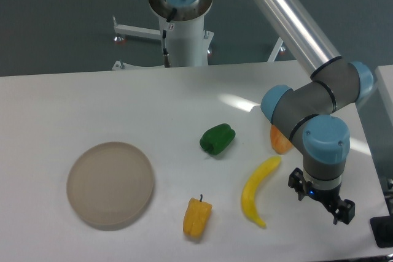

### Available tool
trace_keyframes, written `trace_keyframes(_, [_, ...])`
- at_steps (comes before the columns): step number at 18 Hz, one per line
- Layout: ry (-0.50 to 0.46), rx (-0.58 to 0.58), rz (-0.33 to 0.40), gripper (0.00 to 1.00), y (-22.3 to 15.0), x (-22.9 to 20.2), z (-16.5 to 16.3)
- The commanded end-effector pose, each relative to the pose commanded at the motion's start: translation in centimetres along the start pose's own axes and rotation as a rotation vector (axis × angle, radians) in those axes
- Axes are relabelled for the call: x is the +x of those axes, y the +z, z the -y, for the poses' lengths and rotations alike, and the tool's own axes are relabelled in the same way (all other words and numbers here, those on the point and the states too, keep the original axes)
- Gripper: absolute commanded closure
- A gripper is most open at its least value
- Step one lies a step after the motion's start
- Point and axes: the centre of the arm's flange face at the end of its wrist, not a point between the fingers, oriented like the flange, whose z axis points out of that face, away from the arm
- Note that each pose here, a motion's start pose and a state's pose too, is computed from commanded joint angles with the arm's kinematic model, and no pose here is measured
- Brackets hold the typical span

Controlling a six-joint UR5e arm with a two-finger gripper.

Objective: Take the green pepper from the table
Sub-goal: 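Raise the gripper and move it over toward the green pepper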

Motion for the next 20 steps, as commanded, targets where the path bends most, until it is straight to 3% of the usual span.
trace_keyframes(13, [-0.009,0.006,-0.011,0.0,-3.0,1.9,-0.4])
trace_keyframes(20, [-0.038,0.03,-0.096,0.0,-7.6,6.3,-5.2])
